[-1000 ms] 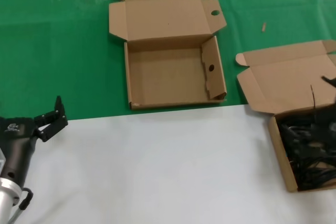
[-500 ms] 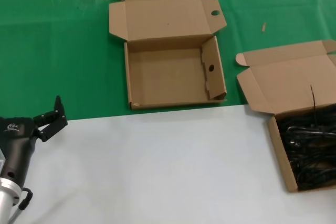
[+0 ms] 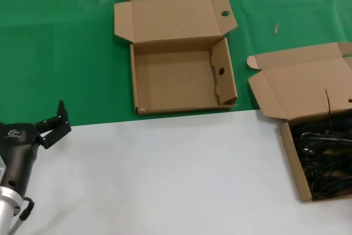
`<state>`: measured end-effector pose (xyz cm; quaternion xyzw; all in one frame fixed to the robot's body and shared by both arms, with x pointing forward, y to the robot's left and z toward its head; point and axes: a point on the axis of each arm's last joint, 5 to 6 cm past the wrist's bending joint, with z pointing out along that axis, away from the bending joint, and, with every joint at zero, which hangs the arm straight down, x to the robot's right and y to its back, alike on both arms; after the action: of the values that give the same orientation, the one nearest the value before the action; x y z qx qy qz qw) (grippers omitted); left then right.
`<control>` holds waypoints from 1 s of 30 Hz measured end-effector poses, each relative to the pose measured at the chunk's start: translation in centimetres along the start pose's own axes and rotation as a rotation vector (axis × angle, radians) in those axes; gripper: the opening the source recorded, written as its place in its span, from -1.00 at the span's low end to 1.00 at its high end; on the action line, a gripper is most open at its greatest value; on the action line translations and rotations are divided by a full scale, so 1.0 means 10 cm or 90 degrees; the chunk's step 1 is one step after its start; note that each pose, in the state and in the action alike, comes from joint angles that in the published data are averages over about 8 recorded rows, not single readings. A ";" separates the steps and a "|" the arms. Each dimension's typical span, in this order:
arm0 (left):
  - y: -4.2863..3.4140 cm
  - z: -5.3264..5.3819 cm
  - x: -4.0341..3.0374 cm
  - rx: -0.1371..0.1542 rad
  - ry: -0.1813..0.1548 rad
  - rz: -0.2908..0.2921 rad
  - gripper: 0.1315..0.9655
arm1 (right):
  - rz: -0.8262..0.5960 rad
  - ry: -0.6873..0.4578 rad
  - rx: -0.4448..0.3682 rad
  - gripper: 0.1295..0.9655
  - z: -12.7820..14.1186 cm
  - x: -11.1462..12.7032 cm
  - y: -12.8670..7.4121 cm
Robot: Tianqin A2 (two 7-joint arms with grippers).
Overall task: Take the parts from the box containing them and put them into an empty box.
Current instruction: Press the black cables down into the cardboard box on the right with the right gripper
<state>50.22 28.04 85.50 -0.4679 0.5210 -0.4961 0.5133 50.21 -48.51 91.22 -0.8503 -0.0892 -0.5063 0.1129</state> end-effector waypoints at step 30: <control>0.000 0.00 0.000 0.000 0.000 0.000 1.00 | 0.025 -0.003 0.002 0.45 0.25 0.01 -0.09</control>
<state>50.22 28.04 85.50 -0.4680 0.5210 -0.4961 0.5133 52.12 -46.95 90.24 -0.8528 -0.0734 -0.5019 0.1243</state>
